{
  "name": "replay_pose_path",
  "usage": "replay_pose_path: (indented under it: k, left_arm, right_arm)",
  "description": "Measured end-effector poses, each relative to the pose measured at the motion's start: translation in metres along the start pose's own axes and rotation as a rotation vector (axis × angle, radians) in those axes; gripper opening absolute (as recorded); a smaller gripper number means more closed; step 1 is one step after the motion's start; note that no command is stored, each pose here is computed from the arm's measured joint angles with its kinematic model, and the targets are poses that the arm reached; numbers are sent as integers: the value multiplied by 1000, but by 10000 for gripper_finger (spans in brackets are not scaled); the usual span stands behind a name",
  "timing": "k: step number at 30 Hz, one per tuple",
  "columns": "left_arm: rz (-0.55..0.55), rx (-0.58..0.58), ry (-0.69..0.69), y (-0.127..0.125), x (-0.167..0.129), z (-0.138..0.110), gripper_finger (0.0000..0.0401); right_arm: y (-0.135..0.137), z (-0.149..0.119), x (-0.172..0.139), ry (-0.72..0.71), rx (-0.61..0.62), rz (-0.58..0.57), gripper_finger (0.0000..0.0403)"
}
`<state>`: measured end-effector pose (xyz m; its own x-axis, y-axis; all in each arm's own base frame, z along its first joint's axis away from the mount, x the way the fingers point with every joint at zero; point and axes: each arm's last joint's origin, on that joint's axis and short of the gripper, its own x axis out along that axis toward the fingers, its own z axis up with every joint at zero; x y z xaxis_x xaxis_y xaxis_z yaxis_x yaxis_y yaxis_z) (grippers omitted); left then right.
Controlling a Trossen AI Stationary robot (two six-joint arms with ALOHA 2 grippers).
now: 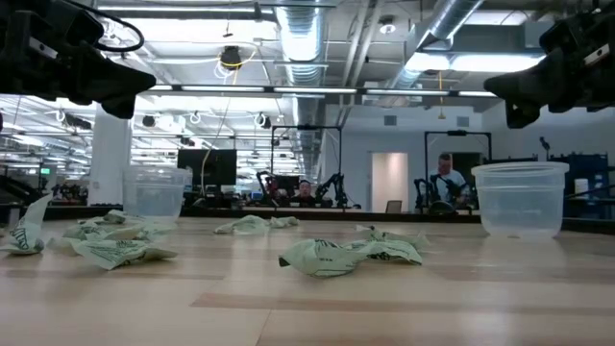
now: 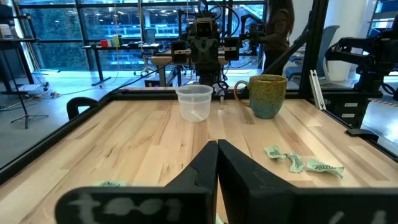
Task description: Pick and place Stevia / Truvia into bins
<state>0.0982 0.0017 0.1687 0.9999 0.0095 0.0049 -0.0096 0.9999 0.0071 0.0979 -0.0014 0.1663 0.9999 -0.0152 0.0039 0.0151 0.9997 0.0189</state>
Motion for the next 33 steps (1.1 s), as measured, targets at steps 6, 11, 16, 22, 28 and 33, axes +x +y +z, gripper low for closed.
replay_pose_path:
  k: [6, 11, 16, 22, 28, 33]
  left_arm:
    - [0, 0, 0, 0, 0, 0, 0]
    - [0, 0, 0, 0, 0, 0, 0]
    - [0, -20, -1, 0, 0, 0, 0]
    - [-2, -30, -42, 0, 0, 4, 0]
    - [-35, -87, -132, -1, -1, 13, 0]
    - [-83, -163, -203, -2, -2, 20, 0]
  right_arm:
    - [0, 0, 0, 0, 0, 0, 0]
    - [0, 0, 0, 0, 0, 1, 0]
    - [-1, 1, 0, -6, -1, -16, 0]
    - [-1, 16, -1, -168, 17, -26, 0]
    - [0, 47, -12, -513, 93, 6, 0]
    - [0, 63, -23, -706, 136, 34, 0]
